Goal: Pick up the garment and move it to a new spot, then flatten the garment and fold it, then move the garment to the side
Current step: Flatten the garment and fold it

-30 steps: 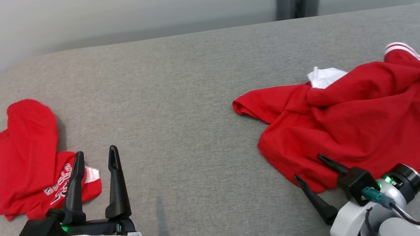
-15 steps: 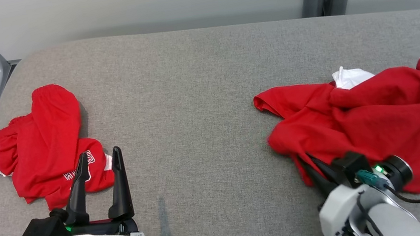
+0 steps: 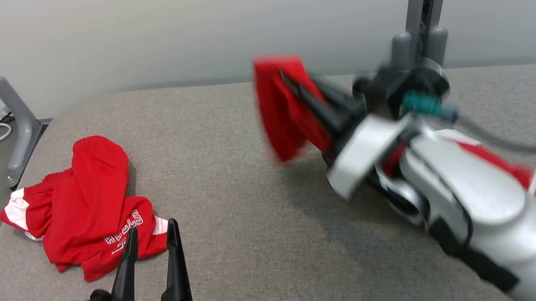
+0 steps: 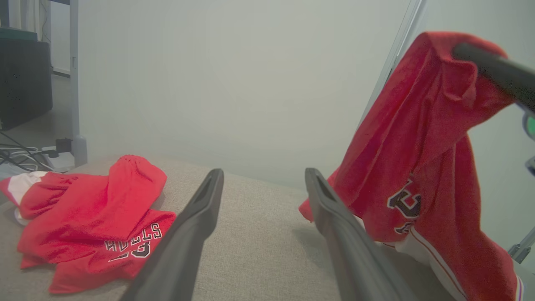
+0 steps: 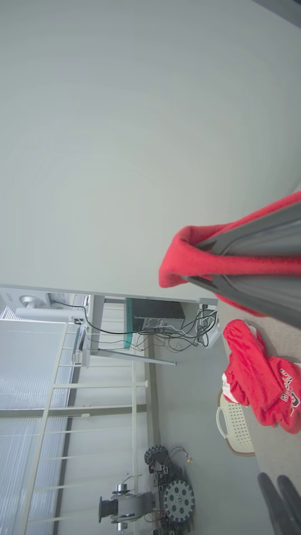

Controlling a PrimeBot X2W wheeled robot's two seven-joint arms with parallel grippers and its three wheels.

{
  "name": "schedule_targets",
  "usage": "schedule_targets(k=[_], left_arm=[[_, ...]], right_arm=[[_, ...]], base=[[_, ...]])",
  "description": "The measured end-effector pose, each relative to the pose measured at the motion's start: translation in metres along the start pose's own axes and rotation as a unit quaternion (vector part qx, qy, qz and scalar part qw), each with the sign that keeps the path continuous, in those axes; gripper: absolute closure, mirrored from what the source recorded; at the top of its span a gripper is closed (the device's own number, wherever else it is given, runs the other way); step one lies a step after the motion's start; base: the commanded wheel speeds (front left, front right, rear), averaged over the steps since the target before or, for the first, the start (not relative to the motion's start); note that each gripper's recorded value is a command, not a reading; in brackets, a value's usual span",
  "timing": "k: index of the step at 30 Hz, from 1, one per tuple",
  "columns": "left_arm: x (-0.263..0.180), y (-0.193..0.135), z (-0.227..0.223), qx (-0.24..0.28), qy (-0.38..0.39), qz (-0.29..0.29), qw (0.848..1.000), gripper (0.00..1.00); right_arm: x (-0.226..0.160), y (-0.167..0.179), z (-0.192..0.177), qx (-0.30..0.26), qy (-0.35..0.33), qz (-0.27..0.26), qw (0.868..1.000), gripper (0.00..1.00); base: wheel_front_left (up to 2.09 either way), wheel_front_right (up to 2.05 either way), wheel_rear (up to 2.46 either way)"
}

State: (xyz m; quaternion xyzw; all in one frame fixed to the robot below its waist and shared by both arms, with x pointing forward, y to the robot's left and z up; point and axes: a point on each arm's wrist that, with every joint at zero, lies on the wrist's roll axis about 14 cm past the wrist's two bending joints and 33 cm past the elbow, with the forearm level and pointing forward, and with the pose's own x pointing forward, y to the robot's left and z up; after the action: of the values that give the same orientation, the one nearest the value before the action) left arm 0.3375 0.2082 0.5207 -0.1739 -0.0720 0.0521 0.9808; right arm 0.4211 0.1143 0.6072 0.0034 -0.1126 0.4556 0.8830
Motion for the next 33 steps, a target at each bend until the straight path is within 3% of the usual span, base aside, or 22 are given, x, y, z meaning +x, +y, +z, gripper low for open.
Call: schedule_targets(k=[3,6,8,10,15,18,20,21,22,27,28,29,30,33], left_arm=[[-0.007,0.0,-0.001,-0.003,0.0,0.003,1.0,0.0],[-0.009,-0.002,-0.003,-0.005,0.004,0.002,1.0,0.0],[-0.009,-0.004,-0.004,-0.006,0.006,0.0,1.0,0.0],[-0.008,-0.007,-0.005,-0.009,0.006,-0.005,1.0,0.0],[-0.003,-0.016,-0.007,-0.011,0.009,-0.017,1.0,0.0],[0.002,-0.017,-0.012,-0.011,0.016,-0.02,1.0,0.0],[0.006,-0.018,-0.016,-0.008,0.022,-0.024,0.999,0.0],[0.013,-0.02,-0.019,-0.006,0.025,-0.03,0.999,0.0],[0.017,-0.021,-0.021,-0.003,0.028,-0.032,0.999,0.0],[0.032,-0.028,-0.035,0.001,0.045,-0.051,0.998,0.0],[0.035,-0.03,-0.037,0.002,0.046,-0.055,0.997,0.0],[0.039,-0.033,-0.038,0.001,0.048,-0.06,0.997,0.0],[0.042,-0.036,-0.04,0.002,0.049,-0.065,0.997,0.0],[0.046,-0.041,-0.045,0.001,0.055,-0.074,0.996,0.0]], right_arm=[[0.021,0.0,0.077,-0.001,-0.094,0.013,0.995,1.0],[0.022,-0.012,0.149,0.0,-0.186,0.002,0.983,1.0],[0.013,-0.031,0.171,-0.004,-0.218,-0.023,0.976,1.0],[0.0,-0.056,0.171,-0.013,-0.22,-0.06,0.974,1.0],[-0.058,-0.124,0.079,-0.022,-0.103,-0.168,0.98,1.0],[-0.115,-0.161,0.012,-0.003,-0.021,-0.246,0.969,1.0],[-0.156,-0.182,-0.024,0.018,0.022,-0.3,0.953,1.0],[-0.199,-0.2,-0.053,0.037,0.055,-0.357,0.932,1.0],[-0.219,-0.208,-0.063,0.045,0.067,-0.384,0.92,1.0],[-0.292,-0.224,-0.107,0.067,0.127,-0.47,0.871,1.0],[-0.301,-0.224,-0.114,0.068,0.14,-0.478,0.864,0.93],[-0.311,-0.224,-0.121,0.072,0.15,-0.488,0.857,0.51],[-0.32,-0.222,-0.129,0.08,0.161,-0.499,0.848,0.0],[-0.333,-0.213,-0.146,0.089,0.192,-0.506,0.836,0.0]], base=[[0.0,0.0,0.0],[0.0,0.0,0.0],[0.0,0.0,0.0],[0.0,0.0,0.0],[0.0,0.0,0.0],[0.0,0.0,0.0],[0.0,0.0,0.0],[0.0,0.0,0.0],[0.0,0.0,0.0],[0.0,0.0,0.0],[0.0,0.0,0.0],[0.0,0.0,0.0],[0.0,0.0,0.0],[0.0,0.0,0.0]])
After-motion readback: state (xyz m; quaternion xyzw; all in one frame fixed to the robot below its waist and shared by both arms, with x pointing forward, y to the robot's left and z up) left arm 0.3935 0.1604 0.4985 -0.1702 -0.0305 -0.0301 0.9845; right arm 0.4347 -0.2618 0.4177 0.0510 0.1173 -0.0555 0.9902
